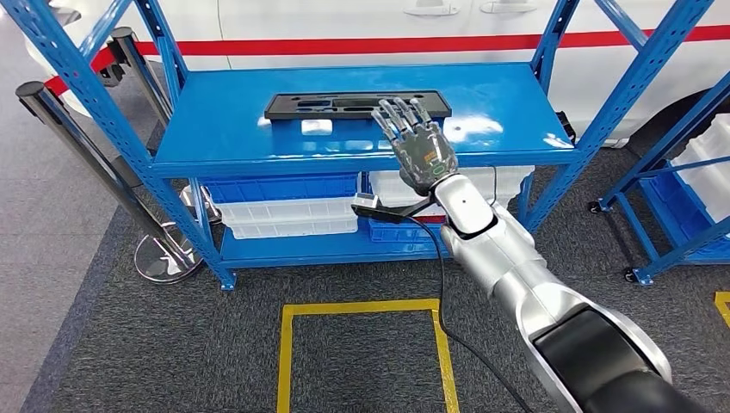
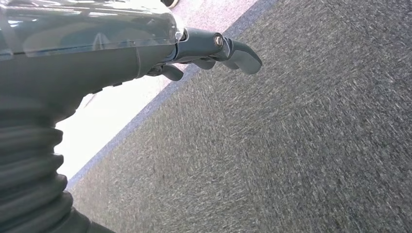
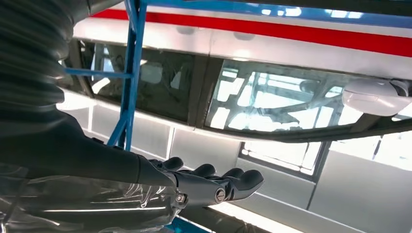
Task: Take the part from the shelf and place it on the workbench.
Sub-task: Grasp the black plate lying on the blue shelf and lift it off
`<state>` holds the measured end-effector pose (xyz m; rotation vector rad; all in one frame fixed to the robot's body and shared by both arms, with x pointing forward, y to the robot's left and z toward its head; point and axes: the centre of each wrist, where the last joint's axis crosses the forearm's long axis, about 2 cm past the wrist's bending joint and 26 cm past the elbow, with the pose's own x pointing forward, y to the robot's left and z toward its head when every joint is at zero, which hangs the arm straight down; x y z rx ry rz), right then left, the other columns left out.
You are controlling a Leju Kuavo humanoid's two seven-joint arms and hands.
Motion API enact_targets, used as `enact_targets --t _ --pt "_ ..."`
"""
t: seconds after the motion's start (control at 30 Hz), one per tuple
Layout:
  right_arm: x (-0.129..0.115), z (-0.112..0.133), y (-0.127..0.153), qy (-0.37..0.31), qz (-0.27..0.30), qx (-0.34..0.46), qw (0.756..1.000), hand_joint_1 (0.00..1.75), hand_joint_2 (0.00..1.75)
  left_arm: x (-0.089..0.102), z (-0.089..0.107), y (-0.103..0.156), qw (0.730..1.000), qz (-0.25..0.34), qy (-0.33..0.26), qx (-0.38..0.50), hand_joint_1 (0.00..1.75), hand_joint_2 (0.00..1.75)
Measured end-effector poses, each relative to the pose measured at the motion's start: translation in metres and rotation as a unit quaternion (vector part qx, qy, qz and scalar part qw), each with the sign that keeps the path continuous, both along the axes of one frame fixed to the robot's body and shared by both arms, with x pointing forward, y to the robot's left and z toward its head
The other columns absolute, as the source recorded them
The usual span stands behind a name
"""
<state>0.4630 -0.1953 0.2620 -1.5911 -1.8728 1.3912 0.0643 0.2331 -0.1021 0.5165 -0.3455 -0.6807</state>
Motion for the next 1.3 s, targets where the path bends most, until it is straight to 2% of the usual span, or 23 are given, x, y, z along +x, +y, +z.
enact_targets --t 0.17,0.37,0.5,0.63,0.8,1.3 --pt "0.004 0.008 0.016 0.011 0.008 0.001 1.0 0.0 1.75 0.0 0.0 0.004 1.0 0.003 0.002 0.006 0.0 1.75" --pt "-0.001 0.004 0.042 0.029 0.021 -0.004 0.999 0.0 1.75 -0.003 -0.002 0.008 1.0 0.021 0.01 -0.004 0.0 1.75" --pt "-0.005 -0.007 0.052 0.052 0.027 -0.007 0.998 0.0 1.75 -0.002 -0.002 0.009 0.996 0.071 0.003 -0.051 0.0 0.0" --pt "-0.015 -0.033 0.057 0.084 0.026 -0.013 0.996 0.0 1.75 0.003 -0.002 0.011 0.989 0.12 -0.009 -0.085 0.0 0.0" --pt "-0.023 -0.057 0.051 0.117 0.021 -0.012 0.993 0.0 1.75 0.006 -0.002 0.012 0.986 0.139 -0.009 -0.097 0.0 0.0" --pt "-0.026 -0.075 0.036 0.137 0.01 -0.017 0.99 0.0 1.75 0.006 -0.002 0.014 0.988 0.132 0.003 -0.085 0.0 0.0"
